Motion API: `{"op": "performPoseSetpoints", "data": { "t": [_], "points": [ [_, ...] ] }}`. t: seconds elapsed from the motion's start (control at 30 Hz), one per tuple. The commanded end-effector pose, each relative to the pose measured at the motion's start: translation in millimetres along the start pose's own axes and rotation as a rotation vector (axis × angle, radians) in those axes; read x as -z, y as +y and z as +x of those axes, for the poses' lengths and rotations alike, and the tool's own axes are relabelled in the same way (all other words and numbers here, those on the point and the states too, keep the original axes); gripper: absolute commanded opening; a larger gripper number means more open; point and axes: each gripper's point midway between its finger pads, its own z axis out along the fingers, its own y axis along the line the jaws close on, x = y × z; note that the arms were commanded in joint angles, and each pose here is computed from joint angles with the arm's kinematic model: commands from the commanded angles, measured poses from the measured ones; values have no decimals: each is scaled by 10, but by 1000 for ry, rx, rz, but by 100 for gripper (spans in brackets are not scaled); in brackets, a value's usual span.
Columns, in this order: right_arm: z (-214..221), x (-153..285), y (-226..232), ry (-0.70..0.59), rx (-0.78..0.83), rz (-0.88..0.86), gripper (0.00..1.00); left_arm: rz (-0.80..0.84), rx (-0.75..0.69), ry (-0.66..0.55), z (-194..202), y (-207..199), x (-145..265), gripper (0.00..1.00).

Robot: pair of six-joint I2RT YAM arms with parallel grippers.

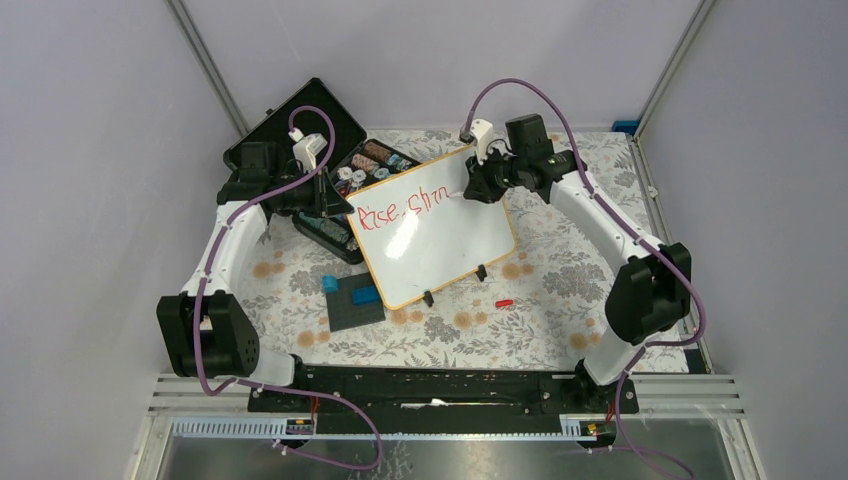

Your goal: Write a sentence on the whiteboard

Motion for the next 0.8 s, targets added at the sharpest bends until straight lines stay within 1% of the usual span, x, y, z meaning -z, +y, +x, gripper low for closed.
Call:
{"op": "performPoseSetpoints", "data": {
  "t": [0.0,0.27,0.5,0.77],
  "points": [
    [-29,114,10,-22,30,16,0,-17,-69,-12,-65,-11,4,0],
    [-88,132,-58,-27,41,48,0,-15,-67,-14,-72,-13,6,0],
    [-320,217,-60,-80,47,52,0,-16,-69,-14,-78,-14,5,0],
    [-281,150,-99,-64,38,53,0,-17,-68,-13,-78,-10,2,0]
  ]
}}
